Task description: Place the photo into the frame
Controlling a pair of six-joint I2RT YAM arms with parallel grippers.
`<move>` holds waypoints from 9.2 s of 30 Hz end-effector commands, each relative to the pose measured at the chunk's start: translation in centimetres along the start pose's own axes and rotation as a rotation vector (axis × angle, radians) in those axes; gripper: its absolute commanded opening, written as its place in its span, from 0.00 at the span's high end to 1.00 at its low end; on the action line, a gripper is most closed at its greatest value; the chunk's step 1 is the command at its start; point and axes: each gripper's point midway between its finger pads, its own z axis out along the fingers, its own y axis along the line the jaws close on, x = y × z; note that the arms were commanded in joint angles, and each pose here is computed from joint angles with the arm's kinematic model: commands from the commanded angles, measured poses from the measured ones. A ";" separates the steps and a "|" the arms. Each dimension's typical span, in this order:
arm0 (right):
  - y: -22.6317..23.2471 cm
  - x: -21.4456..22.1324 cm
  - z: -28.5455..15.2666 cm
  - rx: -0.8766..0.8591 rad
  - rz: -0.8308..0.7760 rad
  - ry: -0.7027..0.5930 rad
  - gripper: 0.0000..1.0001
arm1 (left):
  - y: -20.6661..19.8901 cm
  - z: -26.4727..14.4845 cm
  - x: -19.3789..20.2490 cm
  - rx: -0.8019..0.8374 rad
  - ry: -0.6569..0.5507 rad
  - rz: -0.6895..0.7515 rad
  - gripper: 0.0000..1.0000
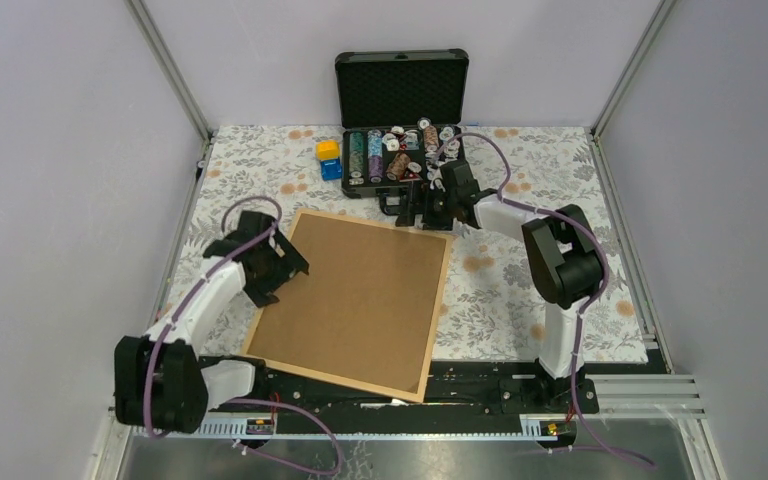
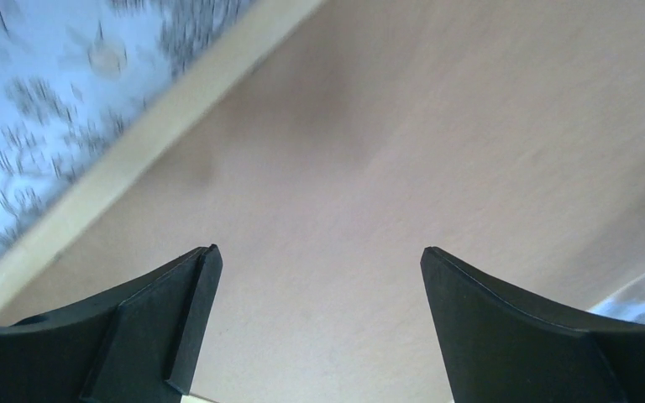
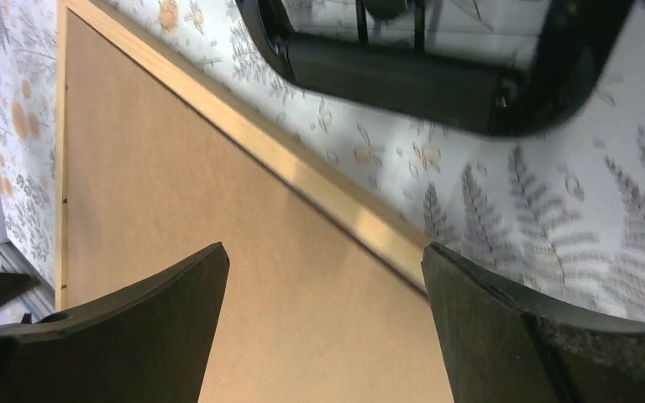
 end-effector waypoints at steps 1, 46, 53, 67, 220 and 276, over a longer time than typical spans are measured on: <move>0.1 3.8 -4.8 0.150 -0.002 0.155 0.07 | -3.0 -1.7 -6.7 0.138 -0.054 0.102 0.02; 23.0 18.9 2.4 -0.439 0.092 0.333 0.00 | -8.4 10.7 -28.0 0.201 -0.087 0.028 0.01; 16.6 13.3 -3.4 -0.248 -0.177 0.195 0.00 | -12.4 4.8 -27.0 0.243 -0.196 0.171 0.01; 9.9 3.6 3.3 -0.203 -0.110 0.210 0.01 | 7.3 -3.8 -17.9 -0.299 -0.451 -0.102 0.01; 20.2 18.0 0.7 -0.421 -0.022 0.471 0.47 | 7.7 10.6 -14.0 0.043 -0.100 -0.230 0.01; 9.7 12.1 -4.7 -0.150 0.276 0.160 0.33 | -1.6 11.0 -12.7 0.205 0.011 -0.084 0.01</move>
